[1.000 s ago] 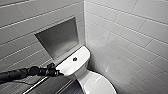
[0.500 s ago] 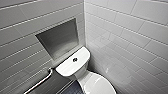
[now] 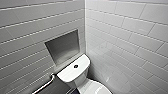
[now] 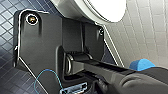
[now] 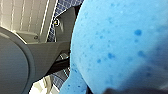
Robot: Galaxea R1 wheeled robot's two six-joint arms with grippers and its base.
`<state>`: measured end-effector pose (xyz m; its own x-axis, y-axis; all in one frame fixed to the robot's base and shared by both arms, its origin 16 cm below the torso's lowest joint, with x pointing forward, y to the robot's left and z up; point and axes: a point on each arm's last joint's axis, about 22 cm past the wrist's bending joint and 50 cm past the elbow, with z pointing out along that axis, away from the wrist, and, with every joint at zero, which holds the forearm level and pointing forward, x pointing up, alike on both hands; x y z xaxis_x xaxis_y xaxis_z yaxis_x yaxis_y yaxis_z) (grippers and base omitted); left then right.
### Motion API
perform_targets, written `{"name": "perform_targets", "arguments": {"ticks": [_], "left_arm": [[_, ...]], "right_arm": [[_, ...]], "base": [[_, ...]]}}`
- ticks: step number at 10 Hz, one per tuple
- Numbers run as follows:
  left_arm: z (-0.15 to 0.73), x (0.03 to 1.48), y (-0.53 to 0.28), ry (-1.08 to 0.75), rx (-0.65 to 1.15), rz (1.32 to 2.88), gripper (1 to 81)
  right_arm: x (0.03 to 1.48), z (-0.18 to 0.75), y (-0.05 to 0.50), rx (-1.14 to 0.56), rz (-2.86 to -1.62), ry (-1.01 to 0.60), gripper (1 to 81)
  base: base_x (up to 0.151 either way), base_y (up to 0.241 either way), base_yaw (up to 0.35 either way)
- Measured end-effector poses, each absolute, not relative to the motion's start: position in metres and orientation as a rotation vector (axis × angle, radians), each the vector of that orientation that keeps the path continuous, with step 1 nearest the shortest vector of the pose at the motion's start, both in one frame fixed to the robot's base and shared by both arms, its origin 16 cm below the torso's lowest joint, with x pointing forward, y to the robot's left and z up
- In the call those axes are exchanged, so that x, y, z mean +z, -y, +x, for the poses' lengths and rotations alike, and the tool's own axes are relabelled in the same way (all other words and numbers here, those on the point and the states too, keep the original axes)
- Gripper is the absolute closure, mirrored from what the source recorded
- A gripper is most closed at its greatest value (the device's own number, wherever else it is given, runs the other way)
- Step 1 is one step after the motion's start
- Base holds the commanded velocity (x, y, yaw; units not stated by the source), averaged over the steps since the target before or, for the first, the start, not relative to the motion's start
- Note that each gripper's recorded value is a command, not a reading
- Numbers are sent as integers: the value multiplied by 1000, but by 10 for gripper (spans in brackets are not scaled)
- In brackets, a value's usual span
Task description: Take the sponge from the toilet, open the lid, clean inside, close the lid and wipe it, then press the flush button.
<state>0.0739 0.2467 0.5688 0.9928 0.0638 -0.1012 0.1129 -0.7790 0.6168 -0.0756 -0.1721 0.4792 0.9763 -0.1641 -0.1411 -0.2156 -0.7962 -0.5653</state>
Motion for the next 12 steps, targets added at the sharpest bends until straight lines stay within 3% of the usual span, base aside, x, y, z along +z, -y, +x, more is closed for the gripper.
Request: {"name": "perform_targets", "arguments": {"ticks": [2,9,12], "left_arm": [[66,541,-244,-87,-29,2515,811],[-12,462,-209,-85,-108,2632,811],[-23,444,-197,-84,-94,2679,811]], "right_arm": [[479,-70,170,70,-2513,-245,811],[454,-81,176,50,-2595,-211,811],[448,-71,154,-4,-2595,-185,811]], "base": [[0,0,0],[0,0,0],[0,0,0]]}}
